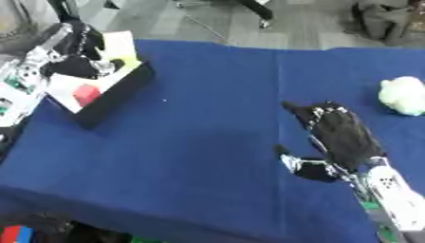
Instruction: Pick up the objects with one hand, pass them to the other hand, and then place them into the box on the other side of the table.
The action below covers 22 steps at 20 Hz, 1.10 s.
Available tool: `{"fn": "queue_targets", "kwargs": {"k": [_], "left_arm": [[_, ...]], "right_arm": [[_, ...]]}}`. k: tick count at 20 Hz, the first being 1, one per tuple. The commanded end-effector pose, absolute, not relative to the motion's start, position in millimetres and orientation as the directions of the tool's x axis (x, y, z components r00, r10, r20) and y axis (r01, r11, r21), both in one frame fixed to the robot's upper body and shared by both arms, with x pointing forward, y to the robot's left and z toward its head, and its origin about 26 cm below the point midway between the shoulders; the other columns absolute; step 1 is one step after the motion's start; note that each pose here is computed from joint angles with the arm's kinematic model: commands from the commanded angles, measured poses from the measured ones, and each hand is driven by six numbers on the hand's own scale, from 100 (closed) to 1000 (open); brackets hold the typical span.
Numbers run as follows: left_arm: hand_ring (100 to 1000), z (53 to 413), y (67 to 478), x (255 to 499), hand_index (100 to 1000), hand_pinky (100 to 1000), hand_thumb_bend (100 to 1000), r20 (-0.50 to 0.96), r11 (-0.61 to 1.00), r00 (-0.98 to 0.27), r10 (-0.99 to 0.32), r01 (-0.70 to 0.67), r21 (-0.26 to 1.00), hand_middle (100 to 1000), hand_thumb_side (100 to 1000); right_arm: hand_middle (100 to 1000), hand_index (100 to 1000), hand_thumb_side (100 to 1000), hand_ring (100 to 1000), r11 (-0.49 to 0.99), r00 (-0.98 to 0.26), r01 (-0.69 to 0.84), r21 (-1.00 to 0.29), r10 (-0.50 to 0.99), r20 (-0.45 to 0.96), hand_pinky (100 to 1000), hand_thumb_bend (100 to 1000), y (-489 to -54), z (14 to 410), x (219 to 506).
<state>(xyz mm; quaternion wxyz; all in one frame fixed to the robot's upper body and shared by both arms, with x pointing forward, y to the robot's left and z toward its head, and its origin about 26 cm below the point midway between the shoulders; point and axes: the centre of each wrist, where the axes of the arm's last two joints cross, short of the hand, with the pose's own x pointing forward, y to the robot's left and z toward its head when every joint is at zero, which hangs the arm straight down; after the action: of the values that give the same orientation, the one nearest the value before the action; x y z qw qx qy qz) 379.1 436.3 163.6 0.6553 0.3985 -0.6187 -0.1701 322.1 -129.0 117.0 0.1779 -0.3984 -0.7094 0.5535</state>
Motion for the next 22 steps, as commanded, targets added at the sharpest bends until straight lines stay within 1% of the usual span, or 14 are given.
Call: {"fn": "queue_targets", "kwargs": {"k": [1, 3, 6, 7, 8, 9, 10, 11, 12, 15, 17, 18, 20, 22], "left_arm": [[485, 157, 487, 380, 362, 591, 202, 0.603, 0.418, 0.431, -0.672, -0.452, 0.788, 491, 100], [486, 142, 502, 383, 369, 594, 209, 0.595, 0.359, 0.518, -0.614, -0.489, 0.795, 492, 100], [488, 126, 516, 382, 370, 594, 207, 0.604, 0.322, 0.556, -0.571, -0.525, 0.788, 491, 100], [496, 124, 518, 382, 390, 596, 273, 0.609, 0.312, 0.556, -0.566, -0.538, 0.783, 501, 100], [517, 124, 518, 383, 454, 605, 407, 0.614, 0.302, 0.553, -0.563, -0.553, 0.776, 532, 285], [573, 124, 518, 385, 568, 630, 610, 0.616, 0.290, 0.550, -0.564, -0.567, 0.771, 618, 489], [640, 126, 516, 388, 756, 665, 767, 0.619, 0.278, 0.540, -0.570, -0.582, 0.764, 714, 584], [689, 128, 513, 391, 830, 691, 804, 0.623, 0.268, 0.526, -0.579, -0.599, 0.755, 764, 612], [718, 131, 510, 393, 875, 708, 833, 0.625, 0.261, 0.510, -0.591, -0.612, 0.746, 792, 642], [785, 143, 503, 398, 969, 752, 958, 0.627, 0.235, 0.473, -0.620, -0.650, 0.723, 872, 748], [801, 149, 503, 399, 997, 765, 1000, 0.627, 0.217, 0.466, -0.624, -0.668, 0.712, 897, 806], [806, 151, 504, 399, 1000, 764, 1000, 0.631, 0.209, 0.465, -0.621, -0.677, 0.705, 906, 830], [802, 158, 506, 397, 1000, 755, 1000, 0.649, 0.205, 0.448, -0.615, -0.704, 0.680, 905, 816], [796, 169, 505, 396, 993, 747, 1000, 0.683, 0.220, 0.397, -0.613, -0.745, 0.630, 899, 806]], "right_arm": [[404, 901, 490, 562, 0.114, -0.610, 0.400, -0.909, 0.773, -0.172, 646, 282, -134, 128, 322], [399, 895, 491, 560, 0.138, -0.613, 0.408, -0.902, 0.774, -0.159, 645, 274, -134, 131, 321], [394, 890, 491, 558, 0.173, -0.633, 0.414, -0.893, 0.761, -0.146, 644, 267, -132, 137, 320], [393, 889, 491, 557, 0.180, -0.639, 0.414, -0.892, 0.755, -0.144, 644, 263, -131, 139, 320], [393, 889, 491, 557, 0.185, -0.645, 0.412, -0.892, 0.751, -0.142, 644, 262, -131, 140, 320], [393, 889, 491, 557, 0.187, -0.650, 0.410, -0.893, 0.747, -0.142, 644, 260, -130, 140, 319], [393, 888, 489, 558, 0.189, -0.653, 0.409, -0.893, 0.744, -0.142, 645, 258, -130, 141, 319], [392, 888, 488, 557, 0.190, -0.654, 0.408, -0.893, 0.743, -0.141, 644, 256, -131, 141, 319], [392, 888, 487, 557, 0.191, -0.653, 0.409, -0.892, 0.744, -0.140, 644, 254, -131, 142, 319], [391, 887, 484, 557, 0.185, -0.644, 0.413, -0.891, 0.752, -0.142, 645, 244, -134, 142, 320], [390, 886, 481, 556, 0.181, -0.639, 0.413, -0.892, 0.756, -0.142, 644, 239, -135, 141, 320], [390, 886, 480, 556, 0.180, -0.637, 0.412, -0.893, 0.758, -0.141, 644, 235, -136, 141, 320], [390, 886, 477, 557, 0.179, -0.635, 0.412, -0.894, 0.760, -0.140, 645, 235, -136, 140, 320], [391, 888, 475, 558, 0.179, -0.630, 0.416, -0.892, 0.764, -0.141, 646, 236, -138, 141, 321]]}}
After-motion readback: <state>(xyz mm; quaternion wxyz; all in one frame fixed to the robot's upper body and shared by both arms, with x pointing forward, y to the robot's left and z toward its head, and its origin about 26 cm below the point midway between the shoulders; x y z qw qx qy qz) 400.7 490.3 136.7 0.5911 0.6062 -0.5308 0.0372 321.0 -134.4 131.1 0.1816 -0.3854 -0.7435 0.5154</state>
